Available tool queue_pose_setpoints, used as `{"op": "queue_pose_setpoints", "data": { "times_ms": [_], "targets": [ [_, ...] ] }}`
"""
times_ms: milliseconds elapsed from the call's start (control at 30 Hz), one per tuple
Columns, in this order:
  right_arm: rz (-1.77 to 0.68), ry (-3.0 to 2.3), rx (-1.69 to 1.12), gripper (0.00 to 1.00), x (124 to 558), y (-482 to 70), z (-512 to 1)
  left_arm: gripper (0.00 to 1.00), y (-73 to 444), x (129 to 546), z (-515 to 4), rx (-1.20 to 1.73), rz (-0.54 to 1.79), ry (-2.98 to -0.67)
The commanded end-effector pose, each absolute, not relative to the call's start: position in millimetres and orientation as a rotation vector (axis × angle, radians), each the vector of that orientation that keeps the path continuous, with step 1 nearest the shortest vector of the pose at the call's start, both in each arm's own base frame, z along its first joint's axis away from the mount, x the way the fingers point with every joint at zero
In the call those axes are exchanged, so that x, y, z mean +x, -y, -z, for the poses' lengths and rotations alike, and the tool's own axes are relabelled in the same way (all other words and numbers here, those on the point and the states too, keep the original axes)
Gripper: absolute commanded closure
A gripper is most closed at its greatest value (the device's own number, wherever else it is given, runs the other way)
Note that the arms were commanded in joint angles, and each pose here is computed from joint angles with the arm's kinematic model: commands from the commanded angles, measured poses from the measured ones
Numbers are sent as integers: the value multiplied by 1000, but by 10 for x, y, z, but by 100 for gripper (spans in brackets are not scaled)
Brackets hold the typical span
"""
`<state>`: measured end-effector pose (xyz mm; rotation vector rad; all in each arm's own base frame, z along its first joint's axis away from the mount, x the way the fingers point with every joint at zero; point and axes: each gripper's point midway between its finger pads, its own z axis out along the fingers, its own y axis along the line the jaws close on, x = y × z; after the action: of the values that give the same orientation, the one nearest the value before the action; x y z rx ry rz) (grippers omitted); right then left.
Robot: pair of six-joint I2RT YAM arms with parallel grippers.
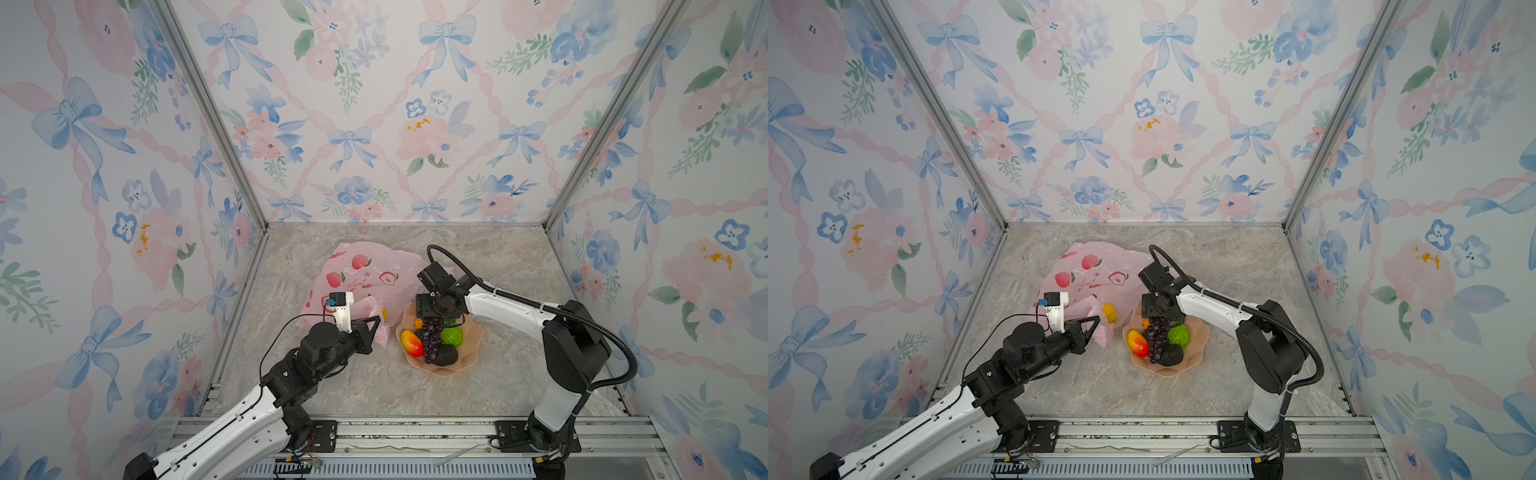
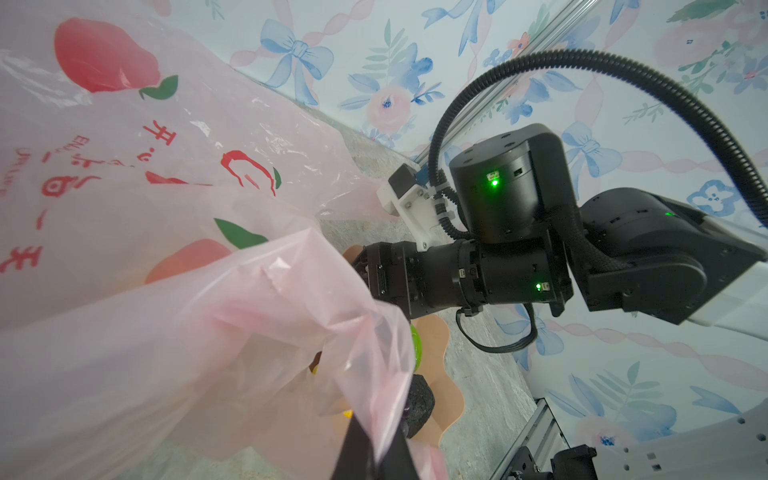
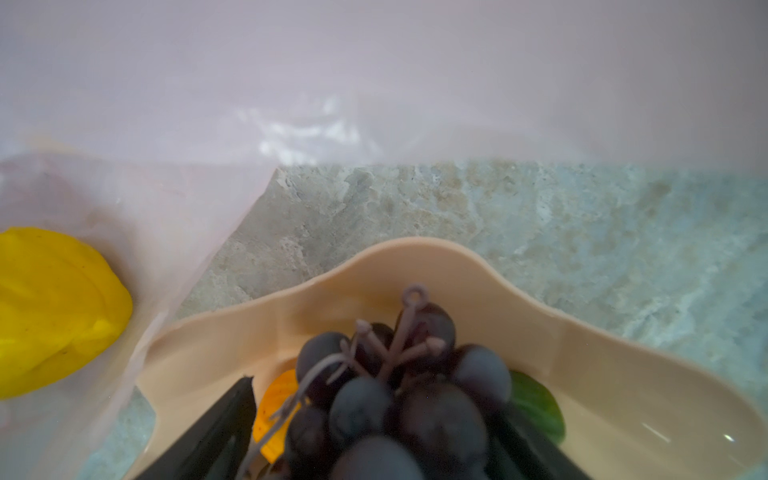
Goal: Place the fruits into the plastic bag
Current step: 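Close the right gripper on the grape bunch stem and lift it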
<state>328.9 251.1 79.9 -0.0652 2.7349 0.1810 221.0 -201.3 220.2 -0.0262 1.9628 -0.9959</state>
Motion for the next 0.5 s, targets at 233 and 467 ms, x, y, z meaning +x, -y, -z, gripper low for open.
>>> {"op": "queue_pose_setpoints", "data": {
  "times_ms": [233, 467],
  "targets": [
    [-200, -2678, -107, 51, 3326, -2535, -989, 100, 1996, 2195, -2244, -12, 1003, -1941],
    [-248, -2628, -107, 57, 3308, -2527, -1150, 100, 1986, 2186, -2284, -16, 1011, -1932]
  ]
}}
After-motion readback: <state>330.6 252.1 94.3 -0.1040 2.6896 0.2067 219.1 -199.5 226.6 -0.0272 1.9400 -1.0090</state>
